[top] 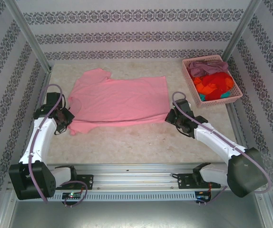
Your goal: Fold and stack the t-shirts
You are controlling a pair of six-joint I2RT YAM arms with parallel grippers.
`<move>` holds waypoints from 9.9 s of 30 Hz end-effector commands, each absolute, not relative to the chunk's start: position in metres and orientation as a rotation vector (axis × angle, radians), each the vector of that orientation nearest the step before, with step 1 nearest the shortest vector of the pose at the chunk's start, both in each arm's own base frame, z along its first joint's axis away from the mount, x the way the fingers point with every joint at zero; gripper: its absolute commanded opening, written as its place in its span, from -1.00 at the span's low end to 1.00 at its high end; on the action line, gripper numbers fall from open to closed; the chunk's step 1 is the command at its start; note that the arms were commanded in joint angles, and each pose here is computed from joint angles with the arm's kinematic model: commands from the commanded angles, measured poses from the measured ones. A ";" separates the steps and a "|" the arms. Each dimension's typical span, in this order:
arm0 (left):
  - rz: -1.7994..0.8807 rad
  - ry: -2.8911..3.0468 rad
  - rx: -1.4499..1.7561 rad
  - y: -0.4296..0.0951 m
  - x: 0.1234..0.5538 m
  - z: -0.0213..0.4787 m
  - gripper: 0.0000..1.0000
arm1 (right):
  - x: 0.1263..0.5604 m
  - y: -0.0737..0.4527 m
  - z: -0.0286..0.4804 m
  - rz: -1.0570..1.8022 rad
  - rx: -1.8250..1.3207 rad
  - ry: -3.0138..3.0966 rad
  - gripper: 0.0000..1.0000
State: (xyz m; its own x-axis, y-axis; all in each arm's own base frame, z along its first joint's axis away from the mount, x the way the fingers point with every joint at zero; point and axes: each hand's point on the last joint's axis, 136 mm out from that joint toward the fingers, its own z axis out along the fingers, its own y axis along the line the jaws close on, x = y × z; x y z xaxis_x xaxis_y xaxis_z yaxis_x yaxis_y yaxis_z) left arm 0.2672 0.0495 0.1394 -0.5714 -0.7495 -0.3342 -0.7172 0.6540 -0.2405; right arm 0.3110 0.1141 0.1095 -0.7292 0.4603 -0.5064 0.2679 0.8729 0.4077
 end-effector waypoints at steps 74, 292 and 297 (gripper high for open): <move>-0.008 2.465 -0.657 0.070 0.424 0.156 -0.78 | 0.452 0.093 0.073 0.327 0.477 2.428 -0.55; -0.578 2.198 -1.179 0.075 0.418 0.116 0.48 | 0.396 0.161 -0.012 0.268 0.231 2.828 0.01; -0.554 2.206 -1.102 0.056 0.420 0.130 0.70 | 0.399 0.166 -0.005 0.293 0.219 2.807 0.02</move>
